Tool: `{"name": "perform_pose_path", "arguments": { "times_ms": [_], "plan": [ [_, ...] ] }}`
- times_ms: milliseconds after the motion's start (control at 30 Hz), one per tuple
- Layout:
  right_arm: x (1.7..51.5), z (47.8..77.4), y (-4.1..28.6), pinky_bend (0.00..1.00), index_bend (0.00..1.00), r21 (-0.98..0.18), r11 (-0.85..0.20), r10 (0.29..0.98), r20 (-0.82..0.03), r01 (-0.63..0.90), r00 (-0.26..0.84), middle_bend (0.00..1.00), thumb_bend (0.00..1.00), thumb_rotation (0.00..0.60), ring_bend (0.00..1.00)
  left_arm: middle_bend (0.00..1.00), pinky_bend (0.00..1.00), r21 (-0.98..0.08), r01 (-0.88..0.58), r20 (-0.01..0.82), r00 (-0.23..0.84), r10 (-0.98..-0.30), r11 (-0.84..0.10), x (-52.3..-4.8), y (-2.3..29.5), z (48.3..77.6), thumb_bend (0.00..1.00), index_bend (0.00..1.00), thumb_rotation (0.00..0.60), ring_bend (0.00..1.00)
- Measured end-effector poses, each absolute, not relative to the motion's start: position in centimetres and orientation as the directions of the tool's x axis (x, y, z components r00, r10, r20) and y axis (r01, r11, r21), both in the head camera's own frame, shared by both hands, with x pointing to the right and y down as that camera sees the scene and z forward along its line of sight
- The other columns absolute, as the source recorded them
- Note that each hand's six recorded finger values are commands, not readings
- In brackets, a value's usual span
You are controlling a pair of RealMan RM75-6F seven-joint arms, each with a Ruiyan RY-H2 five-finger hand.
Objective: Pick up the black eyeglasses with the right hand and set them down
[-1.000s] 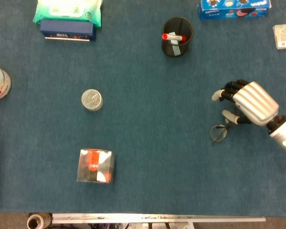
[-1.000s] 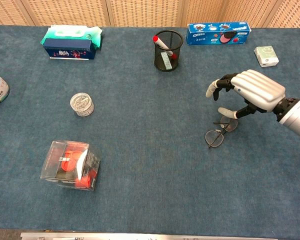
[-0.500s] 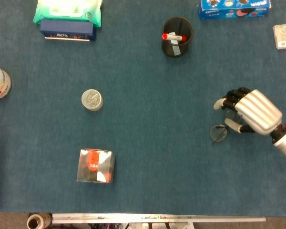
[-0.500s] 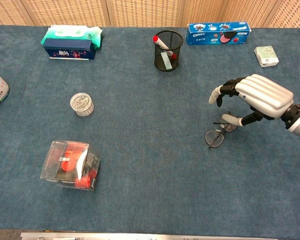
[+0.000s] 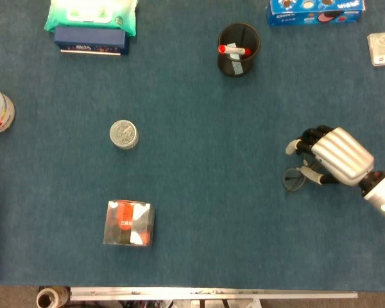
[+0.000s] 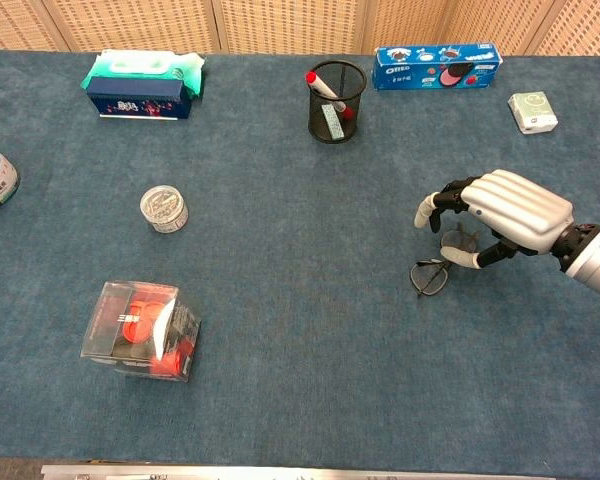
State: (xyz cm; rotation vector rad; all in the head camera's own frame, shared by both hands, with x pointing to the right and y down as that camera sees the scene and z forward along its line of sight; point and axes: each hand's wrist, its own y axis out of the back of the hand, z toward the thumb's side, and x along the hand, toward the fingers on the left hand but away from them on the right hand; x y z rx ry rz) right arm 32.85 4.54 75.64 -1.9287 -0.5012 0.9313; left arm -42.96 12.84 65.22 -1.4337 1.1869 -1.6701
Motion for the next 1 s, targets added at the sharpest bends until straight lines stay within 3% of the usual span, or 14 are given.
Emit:
{"name": "perform_pose_path", "arguments": {
  "times_ms": [700, 1000],
  "plan": [
    [33.1, 77.7, 4.9, 0.40, 0.40, -0.839, -0.543, 0.650, -0.438, -0.023, 0.621, 0.49, 0.29, 0.600, 0.35, 0.33, 0.40, -0.912, -0.097, 0.411, -0.215, -0.886, -0.400, -43.2, 13.0, 65.4, 0.27, 0.33, 0.600, 0.30],
    [34.6, 75.1, 3.3, 0.40, 0.40, -0.884, -0.465, 0.734, -0.354, 0.049, 0.580, 0.49, 0.29, 0.600, 0.35, 0.33, 0.40, -0.913, -0.095, 0.407, -0.208, -0.889, -0.396, -43.0, 12.8, 65.4, 0.27, 0.33, 0.600, 0.30]
  ]
}}
